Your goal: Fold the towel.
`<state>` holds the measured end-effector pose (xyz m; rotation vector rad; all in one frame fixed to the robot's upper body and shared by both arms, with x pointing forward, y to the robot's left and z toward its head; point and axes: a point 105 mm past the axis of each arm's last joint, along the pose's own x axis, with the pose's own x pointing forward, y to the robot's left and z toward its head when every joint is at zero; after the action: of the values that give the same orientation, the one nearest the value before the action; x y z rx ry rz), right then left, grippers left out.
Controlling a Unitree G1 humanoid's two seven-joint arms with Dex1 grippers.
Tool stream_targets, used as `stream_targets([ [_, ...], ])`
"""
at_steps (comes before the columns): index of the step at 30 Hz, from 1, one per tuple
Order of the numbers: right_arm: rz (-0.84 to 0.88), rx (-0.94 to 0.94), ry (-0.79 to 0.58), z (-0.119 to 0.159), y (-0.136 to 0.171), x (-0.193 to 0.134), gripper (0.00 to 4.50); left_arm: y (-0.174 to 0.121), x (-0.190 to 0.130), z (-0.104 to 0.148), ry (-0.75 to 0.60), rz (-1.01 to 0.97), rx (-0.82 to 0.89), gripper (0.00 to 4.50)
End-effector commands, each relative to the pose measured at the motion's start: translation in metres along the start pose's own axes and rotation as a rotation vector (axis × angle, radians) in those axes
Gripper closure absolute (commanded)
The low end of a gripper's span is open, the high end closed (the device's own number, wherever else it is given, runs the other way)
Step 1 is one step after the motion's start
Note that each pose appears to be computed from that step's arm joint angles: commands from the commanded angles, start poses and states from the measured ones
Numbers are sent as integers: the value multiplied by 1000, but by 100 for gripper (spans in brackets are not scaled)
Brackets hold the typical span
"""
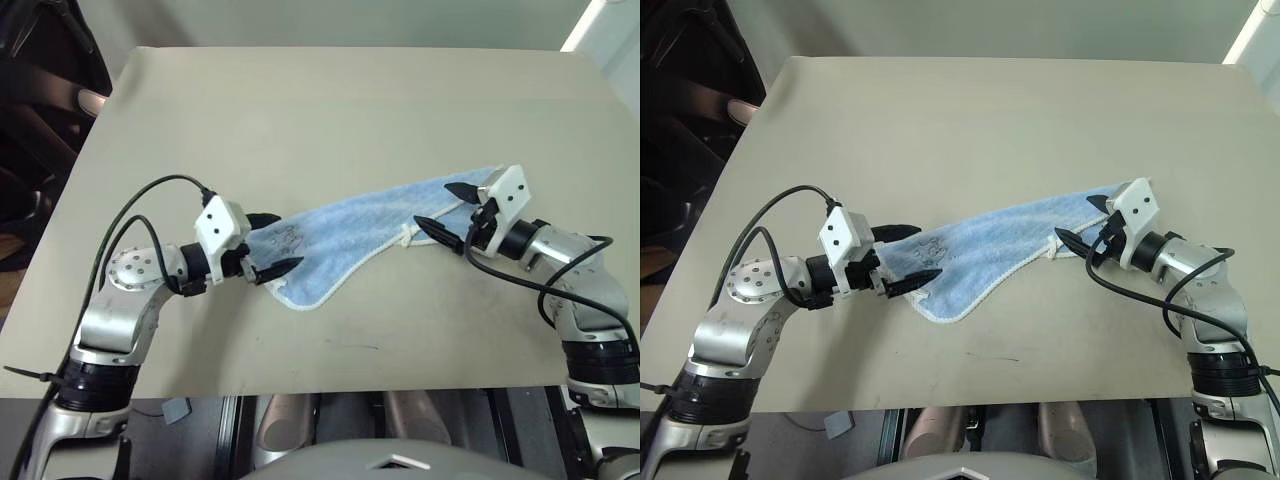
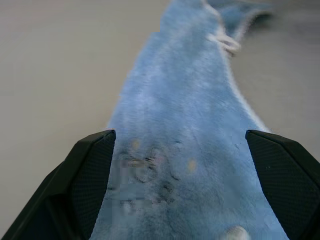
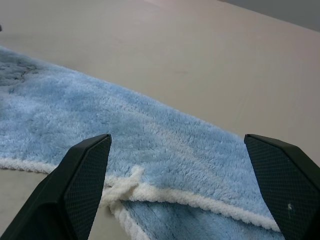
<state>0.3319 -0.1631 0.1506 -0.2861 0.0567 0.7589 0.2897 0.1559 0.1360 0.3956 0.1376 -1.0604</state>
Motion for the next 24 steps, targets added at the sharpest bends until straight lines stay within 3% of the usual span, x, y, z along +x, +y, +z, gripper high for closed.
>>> stream_targets([
  [1, -2, -47, -23, 10, -2, -4, 0, -24, -3, 4, 51, -253, 105, 2],
  [11, -7, -34, -4, 5, 5, -13, 0, -41, -5, -2, 207, -601, 347, 2],
  [24, -23, -15, 4, 4, 9, -18, 0, -48, 12, -29, 334, -705, 439, 2],
])
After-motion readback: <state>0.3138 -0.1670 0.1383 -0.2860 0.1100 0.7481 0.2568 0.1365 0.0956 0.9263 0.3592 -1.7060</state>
